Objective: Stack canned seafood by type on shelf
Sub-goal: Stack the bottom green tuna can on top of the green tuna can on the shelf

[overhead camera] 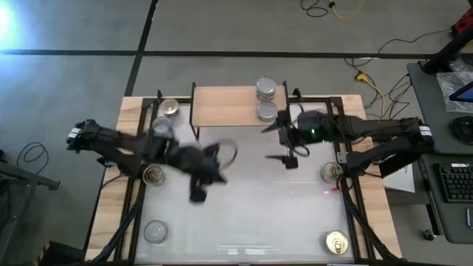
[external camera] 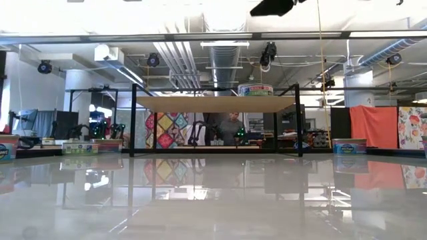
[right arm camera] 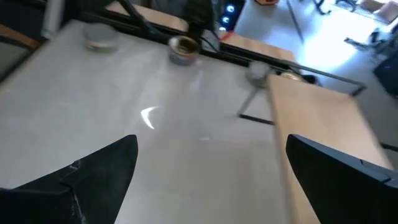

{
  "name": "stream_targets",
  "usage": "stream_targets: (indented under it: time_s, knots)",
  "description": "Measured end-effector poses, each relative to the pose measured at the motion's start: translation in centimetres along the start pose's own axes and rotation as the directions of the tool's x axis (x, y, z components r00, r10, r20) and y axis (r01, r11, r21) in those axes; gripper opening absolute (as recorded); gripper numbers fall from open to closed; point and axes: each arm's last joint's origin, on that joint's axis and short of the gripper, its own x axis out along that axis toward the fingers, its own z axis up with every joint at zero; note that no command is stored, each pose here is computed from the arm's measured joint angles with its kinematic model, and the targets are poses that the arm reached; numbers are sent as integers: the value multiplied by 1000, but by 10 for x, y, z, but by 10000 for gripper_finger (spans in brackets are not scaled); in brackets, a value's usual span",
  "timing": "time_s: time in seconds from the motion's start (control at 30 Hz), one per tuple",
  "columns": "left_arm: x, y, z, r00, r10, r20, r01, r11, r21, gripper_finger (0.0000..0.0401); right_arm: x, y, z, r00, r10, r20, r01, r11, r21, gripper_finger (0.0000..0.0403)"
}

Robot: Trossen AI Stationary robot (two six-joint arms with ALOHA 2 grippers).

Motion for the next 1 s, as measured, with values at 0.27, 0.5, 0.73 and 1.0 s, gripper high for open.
stream_targets:
  time_s: [0.27, 0.5, 0.73, 1.0]
  knots:
    - [7, -89, -76, 980, -92, -174, 13, 912, -409, 0, 11, 50, -2, 995, 72, 65, -75, 996, 52, 400]
    - [10, -130, -129, 920, -179, -349, -121, 717, -686, 0, 32, 94, -11, 984, 168, 65, -174, 979, 107, 400]
    - [14, -152, -166, 793, -225, -567, -352, 591, -726, 0, 58, 136, -18, 978, 209, -25, -204, 972, 118, 400]
    - [15, -148, -184, 617, -234, -752, -549, 556, -624, 0, 84, 163, -19, 973, 215, -86, -204, 971, 126, 400]
